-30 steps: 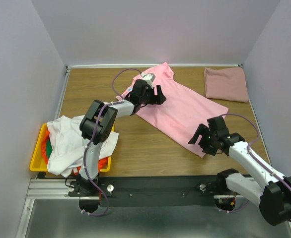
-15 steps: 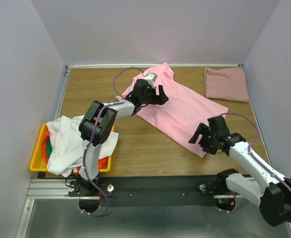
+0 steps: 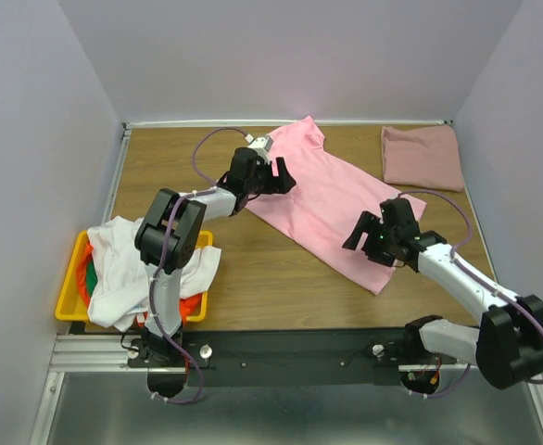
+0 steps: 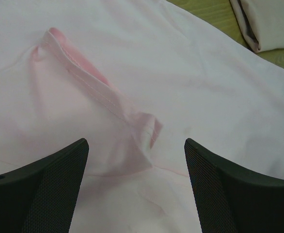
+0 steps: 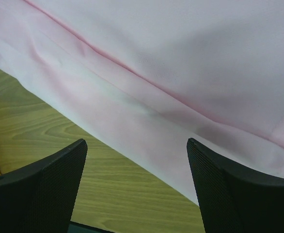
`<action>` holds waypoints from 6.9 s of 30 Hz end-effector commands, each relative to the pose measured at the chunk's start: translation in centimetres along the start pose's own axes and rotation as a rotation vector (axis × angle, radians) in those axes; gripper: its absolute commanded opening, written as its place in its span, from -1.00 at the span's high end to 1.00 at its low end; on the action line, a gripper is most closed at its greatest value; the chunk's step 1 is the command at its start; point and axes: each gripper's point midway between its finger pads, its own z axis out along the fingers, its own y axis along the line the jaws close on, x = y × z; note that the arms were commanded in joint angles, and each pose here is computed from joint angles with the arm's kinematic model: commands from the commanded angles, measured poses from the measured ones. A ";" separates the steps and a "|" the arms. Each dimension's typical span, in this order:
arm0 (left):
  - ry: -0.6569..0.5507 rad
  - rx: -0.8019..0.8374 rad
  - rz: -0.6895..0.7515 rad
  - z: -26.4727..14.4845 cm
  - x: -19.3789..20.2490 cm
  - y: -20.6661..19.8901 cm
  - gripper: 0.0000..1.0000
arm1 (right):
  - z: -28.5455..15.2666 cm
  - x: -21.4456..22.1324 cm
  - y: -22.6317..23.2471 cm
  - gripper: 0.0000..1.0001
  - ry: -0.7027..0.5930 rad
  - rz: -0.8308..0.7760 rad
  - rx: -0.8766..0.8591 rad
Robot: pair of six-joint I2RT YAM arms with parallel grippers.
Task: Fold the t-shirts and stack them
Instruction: Fold the tshirt
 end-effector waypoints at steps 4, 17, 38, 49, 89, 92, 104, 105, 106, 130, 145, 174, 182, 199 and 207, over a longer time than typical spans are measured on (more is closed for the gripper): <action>0.030 -0.039 -0.005 -0.8 2.0 2.2 -0.75 | 2.1 1.2 0.7 -0.79 0.053 -0.055 -0.038; 0.077 -0.116 -0.045 -3.4 5.8 4.6 -0.76 | 2.1 5.1 -2.1 -0.78 0.109 0.050 0.018; 0.098 -0.182 -0.113 -9.5 11.8 5.3 -0.76 | -0.2 2.1 -2.4 -1.00 -0.064 0.083 0.048; 0.115 -0.151 -0.131 -10.6 14.3 3.5 -0.76 | 2.0 3.6 -4.3 -1.00 0.042 0.109 0.188; 0.130 -0.060 -0.184 -16.0 20.2 -3.5 -0.77 | -3.5 3.7 -11.5 -1.00 -0.039 0.315 0.581; 0.137 -0.064 -0.193 -16.8 20.8 -3.5 -0.77 | -3.4 3.5 -11.6 -1.00 -0.041 0.316 0.588; 0.136 0.035 -0.230 -19.3 21.5 -7.1 -0.77 | -4.2 0.5 -9.4 -1.00 -0.087 0.270 0.514; 0.135 0.039 -0.228 -19.5 21.4 -7.3 -0.77 | -4.3 0.0 -9.2 -1.00 -0.092 0.247 0.512; 0.134 0.044 -0.227 -19.7 21.2 -7.5 -0.77 | -4.5 -0.4 -9.0 -1.00 -0.103 0.238 0.510; -0.194 -0.048 0.058 -16.7 -0.9 -6.4 -0.97 | -5.3 -17.4 -6.1 -0.84 -0.546 -0.070 0.617; -0.111 -0.062 0.105 -10.4 -4.7 -2.8 -0.95 | 3.5 -22.0 -11.0 -0.82 -0.349 0.088 0.349; -0.060 -0.125 0.145 -8.7 -5.0 0.2 -0.86 | 10.6 -20.7 -14.4 -0.10 -0.215 0.046 0.357; -0.058 -0.165 0.164 -8.8 -5.2 0.9 -0.86 | 11.0 -20.4 -14.5 0.15 -0.205 0.036 0.350; -0.006 -0.343 0.186 -4.3 -6.6 5.8 -0.59 | 10.8 -19.6 -14.3 0.90 -0.190 0.037 0.338; 0.063 -0.382 0.165 -2.1 -6.0 8.2 -0.44 | 10.9 -19.4 -14.3 0.90 -0.184 0.038 0.331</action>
